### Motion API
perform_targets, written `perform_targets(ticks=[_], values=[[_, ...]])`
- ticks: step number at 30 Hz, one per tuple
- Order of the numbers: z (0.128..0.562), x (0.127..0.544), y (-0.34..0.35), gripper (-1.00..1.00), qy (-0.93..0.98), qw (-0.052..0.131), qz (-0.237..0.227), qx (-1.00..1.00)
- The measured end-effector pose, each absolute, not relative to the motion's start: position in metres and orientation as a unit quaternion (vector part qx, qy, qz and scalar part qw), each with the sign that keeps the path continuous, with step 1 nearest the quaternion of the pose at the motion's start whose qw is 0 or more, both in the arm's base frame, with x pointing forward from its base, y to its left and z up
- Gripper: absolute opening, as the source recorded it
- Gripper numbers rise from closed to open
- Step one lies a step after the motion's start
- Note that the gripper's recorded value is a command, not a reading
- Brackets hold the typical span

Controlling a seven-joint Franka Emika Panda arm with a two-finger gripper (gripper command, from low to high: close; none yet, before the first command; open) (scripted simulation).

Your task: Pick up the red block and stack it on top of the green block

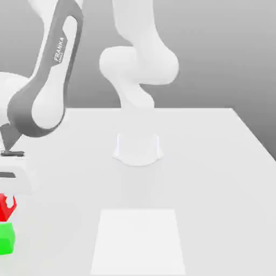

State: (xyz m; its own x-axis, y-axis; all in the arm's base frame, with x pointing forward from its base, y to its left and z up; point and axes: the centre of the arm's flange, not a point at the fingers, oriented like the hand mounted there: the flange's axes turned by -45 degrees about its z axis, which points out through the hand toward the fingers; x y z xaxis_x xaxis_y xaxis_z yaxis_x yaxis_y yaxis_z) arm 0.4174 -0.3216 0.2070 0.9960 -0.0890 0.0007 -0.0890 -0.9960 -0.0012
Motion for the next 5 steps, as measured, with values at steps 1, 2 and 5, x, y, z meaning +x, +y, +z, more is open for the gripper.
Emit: perform_targets(ticks=[1,2,5], values=[[0.1921,0.4165,-0.3225,-1.00,0.045,0.001,0.000,-0.999],[0.1845,0.4158,-0.3229,1.00,0.046,0.001,0.000,-0.999],[0.1845,0.4158,-0.3229,1.00,0.046,0.001,0.000,-0.999]])
